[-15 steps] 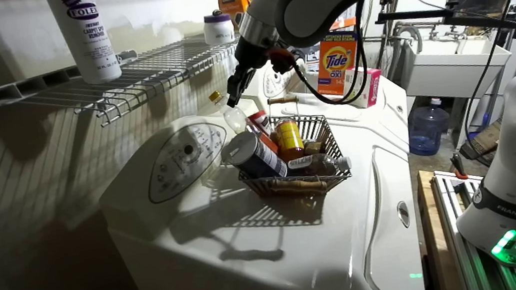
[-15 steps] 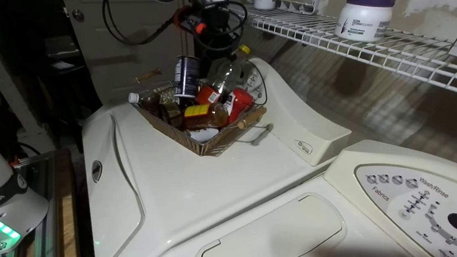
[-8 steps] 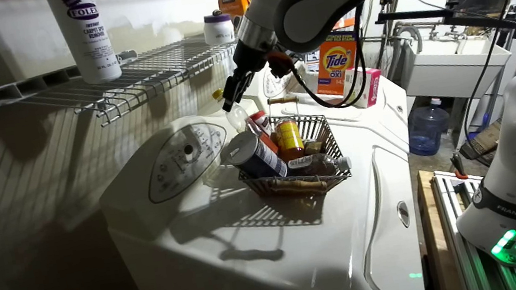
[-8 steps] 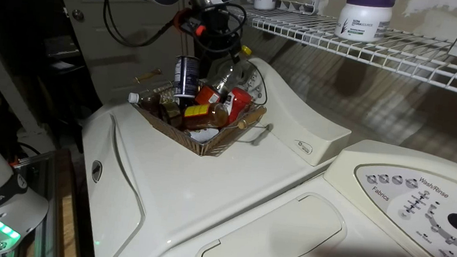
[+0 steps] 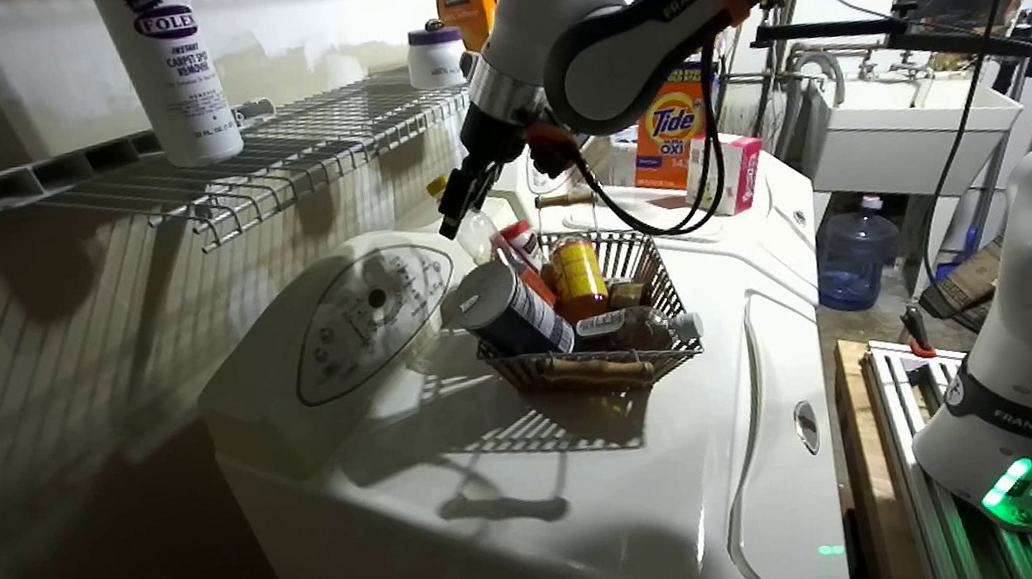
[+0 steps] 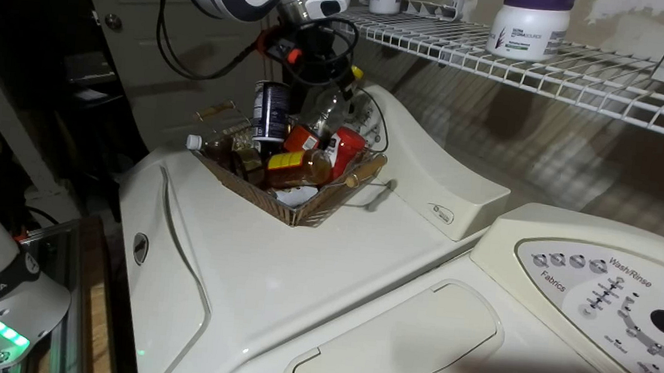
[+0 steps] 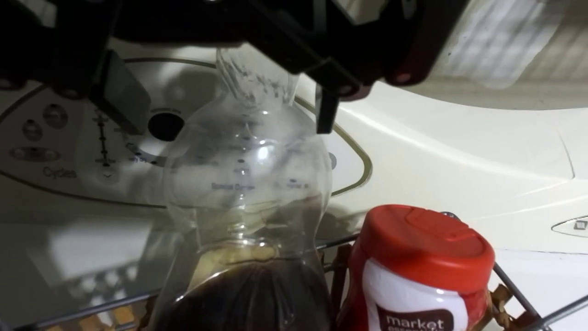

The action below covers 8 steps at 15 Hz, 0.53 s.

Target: Remove the bottle with black contents from the basket on the washing machine and then put it on the rack

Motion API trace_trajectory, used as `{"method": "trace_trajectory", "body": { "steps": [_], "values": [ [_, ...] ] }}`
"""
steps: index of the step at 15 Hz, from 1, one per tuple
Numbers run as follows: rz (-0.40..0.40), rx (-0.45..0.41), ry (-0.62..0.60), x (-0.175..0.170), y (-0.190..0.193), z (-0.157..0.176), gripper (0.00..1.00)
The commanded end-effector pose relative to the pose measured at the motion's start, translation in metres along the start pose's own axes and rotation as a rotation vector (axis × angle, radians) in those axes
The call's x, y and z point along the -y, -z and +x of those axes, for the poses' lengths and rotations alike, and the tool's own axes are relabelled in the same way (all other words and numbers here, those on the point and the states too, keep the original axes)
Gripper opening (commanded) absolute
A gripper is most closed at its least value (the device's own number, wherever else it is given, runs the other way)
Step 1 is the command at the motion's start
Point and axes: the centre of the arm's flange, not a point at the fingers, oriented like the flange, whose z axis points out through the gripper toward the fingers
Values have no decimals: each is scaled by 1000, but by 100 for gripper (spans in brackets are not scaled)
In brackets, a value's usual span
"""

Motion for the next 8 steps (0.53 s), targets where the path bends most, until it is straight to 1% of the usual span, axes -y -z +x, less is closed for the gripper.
{"method": "trace_trajectory", "body": {
  "steps": [1, 2, 4, 7, 8],
  "values": [
    [-41, -27, -11, 6, 5, 9, 61],
    [-50, -40, -7, 6, 11, 9, 53],
    [-58, -60, -2, 8, 23, 9, 40],
    [-63, -74, -5, 9, 31, 8, 19],
    [-60, -74, -6, 8, 31, 6, 19]
  ]
}}
